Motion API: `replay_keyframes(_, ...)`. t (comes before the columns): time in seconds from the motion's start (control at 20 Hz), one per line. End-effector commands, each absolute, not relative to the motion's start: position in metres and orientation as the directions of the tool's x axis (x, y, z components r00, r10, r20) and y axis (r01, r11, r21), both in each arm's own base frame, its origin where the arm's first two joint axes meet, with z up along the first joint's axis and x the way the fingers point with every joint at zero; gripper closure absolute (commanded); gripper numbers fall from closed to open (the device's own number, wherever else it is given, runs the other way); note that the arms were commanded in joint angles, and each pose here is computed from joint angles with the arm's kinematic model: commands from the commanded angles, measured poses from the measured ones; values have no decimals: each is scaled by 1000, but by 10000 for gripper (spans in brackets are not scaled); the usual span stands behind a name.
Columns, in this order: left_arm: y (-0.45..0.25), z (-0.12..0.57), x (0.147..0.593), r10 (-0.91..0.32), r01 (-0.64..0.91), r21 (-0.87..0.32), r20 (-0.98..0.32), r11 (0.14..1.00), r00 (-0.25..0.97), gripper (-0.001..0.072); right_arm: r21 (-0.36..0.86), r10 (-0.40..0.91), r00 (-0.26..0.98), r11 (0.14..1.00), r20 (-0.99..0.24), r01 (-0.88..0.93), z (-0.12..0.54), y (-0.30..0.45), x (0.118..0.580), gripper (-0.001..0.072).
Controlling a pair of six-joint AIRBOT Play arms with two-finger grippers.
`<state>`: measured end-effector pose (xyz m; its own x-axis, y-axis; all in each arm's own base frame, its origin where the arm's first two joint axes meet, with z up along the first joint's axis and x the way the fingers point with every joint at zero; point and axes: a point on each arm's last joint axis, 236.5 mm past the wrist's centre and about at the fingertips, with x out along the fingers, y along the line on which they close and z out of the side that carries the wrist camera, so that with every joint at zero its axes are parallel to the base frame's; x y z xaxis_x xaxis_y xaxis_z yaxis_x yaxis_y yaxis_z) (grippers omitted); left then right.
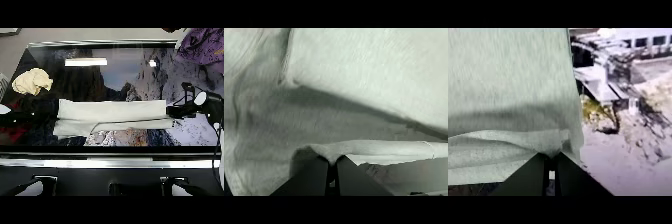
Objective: Fold the clothes and pants, and hang the long-sleeved shirts on hangers.
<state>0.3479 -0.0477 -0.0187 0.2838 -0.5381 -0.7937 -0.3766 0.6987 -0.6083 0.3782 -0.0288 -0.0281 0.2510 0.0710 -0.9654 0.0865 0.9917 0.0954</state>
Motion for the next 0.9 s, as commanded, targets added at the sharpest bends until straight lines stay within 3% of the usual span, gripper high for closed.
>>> replay_keyframes(0.0, -54, -27, 387, -560, -347, -624, -782, 700, 275, 689, 85, 61, 276, 993, -959, 76, -29, -34, 415, 677)
replay_keyframes(0.25, -62, -47, 428, -573, -330, -621, -784, 711, 240, 689, 101, 73, 300, 992, -951, 79, -35, -36, 450, 677)
replay_keyframes(0.65, -75, -86, 456, -586, -350, -610, -789, 711, 183, 687, 168, 137, 245, 979, -960, 111, -79, -23, 455, 675)
replay_keyframes(0.7, -77, -87, 458, -582, -346, -608, -791, 714, 190, 659, 183, 150, 245, 976, -958, 117, -82, -20, 456, 673)
replay_keyframes(0.75, -76, -86, 462, -576, -344, -609, -792, 714, 205, 538, 202, 166, 247, 972, -955, 124, -82, -16, 457, 624)
replay_keyframes(0.8, -76, -83, 466, -574, -337, -611, -790, 716, 214, 349, 222, 182, 245, 964, -952, 144, -79, -13, 457, 504)
replay_keyframes(0.85, -75, -77, 470, -574, -327, -615, -788, 717, 224, 260, 223, 178, 239, 960, -954, 172, -73, -16, 458, 378)
